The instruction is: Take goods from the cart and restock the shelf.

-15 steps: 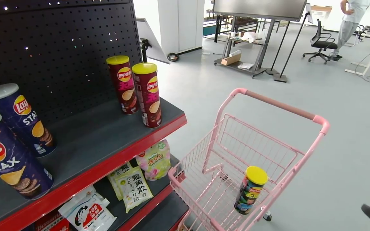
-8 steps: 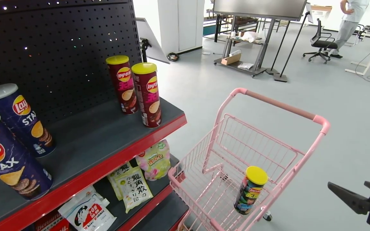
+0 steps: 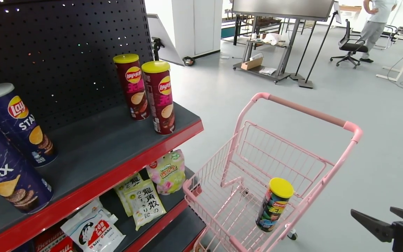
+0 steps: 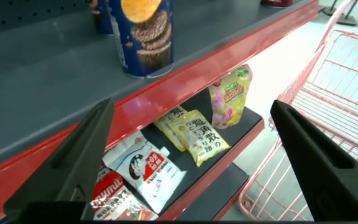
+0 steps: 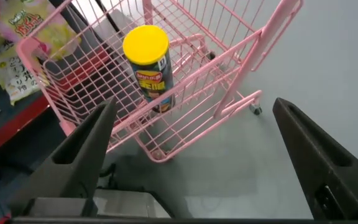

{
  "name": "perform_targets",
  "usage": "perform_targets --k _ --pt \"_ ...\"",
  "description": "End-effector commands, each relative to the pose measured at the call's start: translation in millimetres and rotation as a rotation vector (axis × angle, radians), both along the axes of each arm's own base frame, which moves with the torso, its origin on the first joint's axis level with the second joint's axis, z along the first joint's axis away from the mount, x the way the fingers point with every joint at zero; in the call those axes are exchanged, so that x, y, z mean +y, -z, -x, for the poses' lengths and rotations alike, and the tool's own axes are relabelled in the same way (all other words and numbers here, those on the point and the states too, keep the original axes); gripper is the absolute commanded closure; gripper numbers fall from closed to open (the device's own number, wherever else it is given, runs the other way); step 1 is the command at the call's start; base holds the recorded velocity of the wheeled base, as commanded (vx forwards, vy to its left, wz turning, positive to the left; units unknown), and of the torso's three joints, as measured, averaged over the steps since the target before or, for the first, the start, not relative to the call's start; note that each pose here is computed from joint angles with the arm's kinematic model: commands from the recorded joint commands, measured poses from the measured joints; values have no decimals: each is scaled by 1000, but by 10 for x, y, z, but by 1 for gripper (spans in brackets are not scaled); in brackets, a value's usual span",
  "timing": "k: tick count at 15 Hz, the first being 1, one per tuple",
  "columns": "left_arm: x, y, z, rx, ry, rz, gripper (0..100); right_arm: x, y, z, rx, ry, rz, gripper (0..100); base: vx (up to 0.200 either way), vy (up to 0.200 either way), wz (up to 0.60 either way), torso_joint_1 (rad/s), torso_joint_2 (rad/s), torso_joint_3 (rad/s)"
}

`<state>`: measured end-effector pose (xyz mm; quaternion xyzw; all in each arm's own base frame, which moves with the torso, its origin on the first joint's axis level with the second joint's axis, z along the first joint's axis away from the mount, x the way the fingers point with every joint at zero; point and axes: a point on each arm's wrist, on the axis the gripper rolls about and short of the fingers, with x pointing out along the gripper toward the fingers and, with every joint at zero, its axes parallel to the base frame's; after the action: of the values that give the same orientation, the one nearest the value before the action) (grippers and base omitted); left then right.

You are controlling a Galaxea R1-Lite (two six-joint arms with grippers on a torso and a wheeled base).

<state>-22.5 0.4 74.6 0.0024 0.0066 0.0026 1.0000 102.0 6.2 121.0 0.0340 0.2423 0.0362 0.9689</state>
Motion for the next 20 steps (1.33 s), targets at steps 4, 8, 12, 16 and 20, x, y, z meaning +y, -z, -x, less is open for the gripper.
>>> perform_targets --k 4,8,12,16,20 --pt "0 0 0 -1 -1 0 0 7 27 -72 38 -4 5 0 0 0 0 -150 377 226" --pt "0 0 0 -1 -1 0 0 9 33 -96 47 -12 16 0 0 0 0 -168 437 276" --pt "0 0 0 -1 -1 0 0 20 13 -113 40 -45 24 0 0 0 300 -189 543 355" --pt "0 0 0 -1 -1 0 0 87 -37 -333 61 -154 -26 0 0 0 0 -67 201 137" --pt "0 0 0 -1 -1 0 0 195 4 -457 75 -218 -20 0 0 0 0 0 0 0"
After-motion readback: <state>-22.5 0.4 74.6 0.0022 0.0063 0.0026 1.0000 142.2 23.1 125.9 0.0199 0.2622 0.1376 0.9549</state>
